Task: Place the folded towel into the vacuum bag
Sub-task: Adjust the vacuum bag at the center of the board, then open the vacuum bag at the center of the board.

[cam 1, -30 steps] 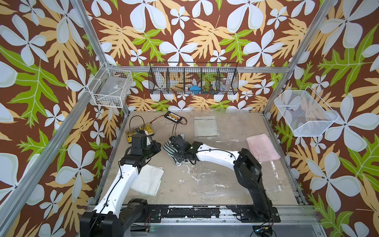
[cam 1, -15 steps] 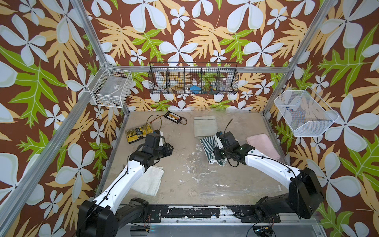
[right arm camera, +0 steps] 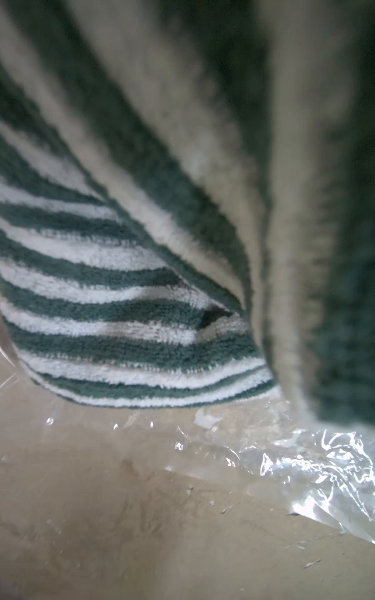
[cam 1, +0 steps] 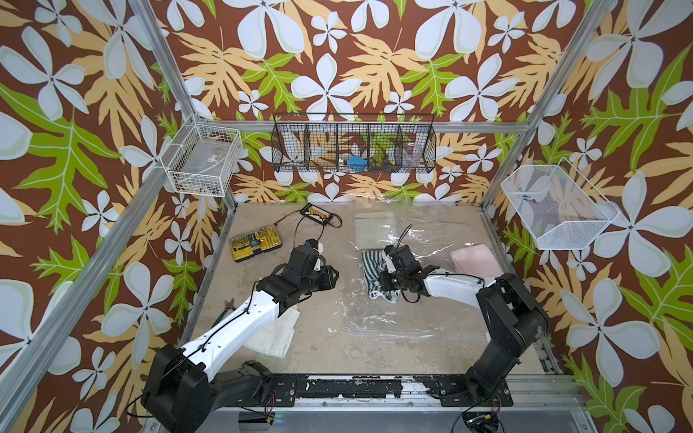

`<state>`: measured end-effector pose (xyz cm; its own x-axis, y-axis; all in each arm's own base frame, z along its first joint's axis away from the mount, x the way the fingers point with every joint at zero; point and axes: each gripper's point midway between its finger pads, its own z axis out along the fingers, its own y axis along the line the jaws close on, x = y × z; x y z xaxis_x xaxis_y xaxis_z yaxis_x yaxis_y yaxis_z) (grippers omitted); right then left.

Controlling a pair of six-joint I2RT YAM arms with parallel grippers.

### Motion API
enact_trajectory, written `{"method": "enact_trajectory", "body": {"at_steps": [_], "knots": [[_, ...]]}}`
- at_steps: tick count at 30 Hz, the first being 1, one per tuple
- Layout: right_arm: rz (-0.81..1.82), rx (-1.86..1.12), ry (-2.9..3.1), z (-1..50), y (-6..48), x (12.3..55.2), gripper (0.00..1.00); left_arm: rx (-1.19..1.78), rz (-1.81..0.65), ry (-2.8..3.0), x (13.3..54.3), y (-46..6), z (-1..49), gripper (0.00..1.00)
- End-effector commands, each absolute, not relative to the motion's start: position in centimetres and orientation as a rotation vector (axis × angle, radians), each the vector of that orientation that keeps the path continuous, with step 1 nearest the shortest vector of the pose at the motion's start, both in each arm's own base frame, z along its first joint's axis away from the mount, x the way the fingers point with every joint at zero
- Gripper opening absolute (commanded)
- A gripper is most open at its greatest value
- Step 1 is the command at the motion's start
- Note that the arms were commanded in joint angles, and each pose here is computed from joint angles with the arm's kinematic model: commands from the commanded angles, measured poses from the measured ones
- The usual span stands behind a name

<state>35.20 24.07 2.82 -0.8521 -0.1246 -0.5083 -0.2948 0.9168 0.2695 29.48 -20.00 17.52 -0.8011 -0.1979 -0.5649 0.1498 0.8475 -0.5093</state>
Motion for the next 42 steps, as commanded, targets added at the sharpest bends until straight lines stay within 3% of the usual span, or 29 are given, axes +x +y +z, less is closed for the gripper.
{"method": "enact_trajectory", "body": {"at_steps": [1, 6, 12, 16, 21, 25, 31, 37, 42], "knots": [[0.402, -0.393, 2.768, -1.1, 23.7, 32.4, 0.06, 0.025, -0.707, 2.35, 29.7, -20.0, 18.7, 0.42], [0.32, -0.471, 2.733, -0.1, 24.1, 34.7, 0.06, 0.171, -0.73, 2.319, 29.3, -21.6, 19.9, 0.42], [0.596, -0.459, 2.585, 9.0, 27.0, 35.8, 0.07, 0.456, -0.701, 2.308, 26.5, -25.4, 19.7, 0.43], [0.644, -0.328, 2.57, 12.1, 23.1, 35.0, 0.08, 0.686, -0.625, 2.318, 23.1, -27.6, 18.4, 0.48], [0.548, -0.099, 2.581, 12.0, 15.0, 32.7, 0.08, 1.098, -0.424, 2.261, 17.3, -30.7, 13.0, 0.56], [0.44, 0.007, 2.626, 10.0, 11.1, 31.3, 0.07, 1.266, -0.177, 2.27, 16.6, -31.6, 8.0, 0.59], [0.425, 0.077, 2.678, 6.6, 10.5, 30.6, 0.07, 1.395, -0.074, 2.185, 16.6, -34.1, 6.3, 0.63], [0.362, 0.079, 2.728, 4.5, 9.9, 30.6, 0.07, 1.554, -0.129, 2.103, 14.8, -37.5, 5.3, 0.82], [0.338, 0.066, 2.748, 3.6, 9.7, 30.5, 0.07, 1.549, -0.128, 2.033, 15.4, -39.8, 5.5, 0.84]]}}
